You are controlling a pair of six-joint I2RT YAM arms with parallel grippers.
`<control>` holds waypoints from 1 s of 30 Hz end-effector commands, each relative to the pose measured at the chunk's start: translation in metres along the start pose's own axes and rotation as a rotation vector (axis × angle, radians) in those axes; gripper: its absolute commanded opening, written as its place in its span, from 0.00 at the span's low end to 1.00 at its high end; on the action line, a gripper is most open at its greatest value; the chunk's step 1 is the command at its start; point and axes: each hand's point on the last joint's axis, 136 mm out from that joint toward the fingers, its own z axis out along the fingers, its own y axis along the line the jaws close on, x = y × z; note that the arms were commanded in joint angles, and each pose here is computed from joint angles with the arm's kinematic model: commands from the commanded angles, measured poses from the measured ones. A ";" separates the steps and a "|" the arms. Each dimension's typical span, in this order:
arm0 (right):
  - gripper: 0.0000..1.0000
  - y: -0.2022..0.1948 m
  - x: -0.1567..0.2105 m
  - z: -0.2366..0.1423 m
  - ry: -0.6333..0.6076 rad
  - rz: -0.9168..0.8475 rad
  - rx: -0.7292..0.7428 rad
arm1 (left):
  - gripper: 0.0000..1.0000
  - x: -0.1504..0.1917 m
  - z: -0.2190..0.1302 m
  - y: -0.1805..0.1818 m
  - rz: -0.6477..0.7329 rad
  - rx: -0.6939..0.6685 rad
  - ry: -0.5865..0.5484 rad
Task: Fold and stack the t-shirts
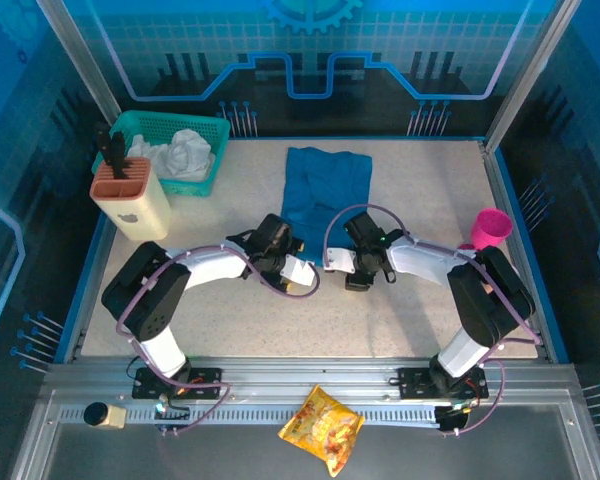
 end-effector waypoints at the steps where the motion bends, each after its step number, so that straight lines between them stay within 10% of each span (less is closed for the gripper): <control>1: 0.60 -0.018 -0.004 -0.005 -0.016 -0.003 0.040 | 0.87 0.014 0.012 0.043 0.019 -0.146 0.041; 21: 0.48 -0.007 0.006 0.022 0.002 0.023 -0.078 | 0.48 0.046 0.044 0.043 -0.035 -0.094 0.135; 26: 0.27 -0.017 0.009 0.028 0.043 0.060 -0.061 | 0.05 0.059 0.050 0.051 -0.040 -0.123 0.196; 30: 0.00 -0.019 0.012 0.024 0.067 0.064 -0.061 | 0.00 0.058 0.043 0.061 -0.041 -0.153 0.230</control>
